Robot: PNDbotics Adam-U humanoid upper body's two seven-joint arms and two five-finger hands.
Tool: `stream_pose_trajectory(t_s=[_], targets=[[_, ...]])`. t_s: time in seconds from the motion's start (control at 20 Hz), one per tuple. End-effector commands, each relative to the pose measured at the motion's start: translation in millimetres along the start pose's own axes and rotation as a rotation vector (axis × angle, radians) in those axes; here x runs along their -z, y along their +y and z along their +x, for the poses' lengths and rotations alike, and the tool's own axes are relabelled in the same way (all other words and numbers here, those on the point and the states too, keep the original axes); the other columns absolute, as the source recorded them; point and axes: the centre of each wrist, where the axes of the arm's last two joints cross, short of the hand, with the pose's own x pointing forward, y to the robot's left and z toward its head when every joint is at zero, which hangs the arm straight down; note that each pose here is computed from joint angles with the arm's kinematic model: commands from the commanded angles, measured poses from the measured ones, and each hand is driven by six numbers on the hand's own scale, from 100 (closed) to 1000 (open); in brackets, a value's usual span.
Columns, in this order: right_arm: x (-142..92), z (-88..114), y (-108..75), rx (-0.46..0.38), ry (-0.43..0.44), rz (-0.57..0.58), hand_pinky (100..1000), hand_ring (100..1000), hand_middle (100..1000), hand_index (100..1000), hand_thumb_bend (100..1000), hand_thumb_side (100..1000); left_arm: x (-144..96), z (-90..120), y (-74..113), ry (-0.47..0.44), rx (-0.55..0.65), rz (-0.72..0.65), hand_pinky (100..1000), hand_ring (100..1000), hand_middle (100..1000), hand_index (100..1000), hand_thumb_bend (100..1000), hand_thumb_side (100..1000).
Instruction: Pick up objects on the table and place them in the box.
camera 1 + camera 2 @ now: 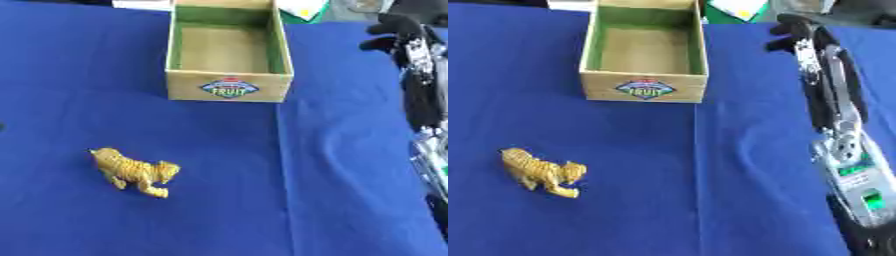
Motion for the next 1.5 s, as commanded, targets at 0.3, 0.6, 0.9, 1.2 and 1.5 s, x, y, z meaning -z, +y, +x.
stream_pose_trajectory(t_s=[0.3, 0.6, 0.9, 1.2, 1.5], targets=[[4.9, 7.2, -4.1, -0.017, -0.035, -0.005, 831, 663, 684, 815, 100, 911, -8.1, -2.2, 8.2, 0.023, 0.044, 0.077, 460, 393, 469, 545, 100, 618], [5.2, 7.4, -4.2, -0.018, -0.037, -0.005, 831, 663, 684, 814, 100, 913, -8.3, -2.4, 8.1, 0.019, 0.048, 0.074, 480, 442, 527, 645, 100, 684], [4.3, 6.9, -4.1, -0.018, -0.033, -0.003, 831, 663, 684, 814, 100, 913, 4.9, -1.4, 19.9, -0.033, 0.138, 0.064, 542, 545, 638, 797, 100, 748], [4.0, 6.8, -3.3, -0.015, -0.03, 0.002, 831, 662, 684, 815, 100, 912, 33.7, 7.6, 32.2, -0.126, 0.247, -0.01, 531, 584, 703, 854, 100, 793], [4.9, 7.5, -1.8, -0.01, -0.034, 0.012, 831, 662, 684, 815, 100, 911, 59.3, 21.3, 34.5, -0.194, 0.268, -0.147, 570, 656, 773, 888, 100, 788]])
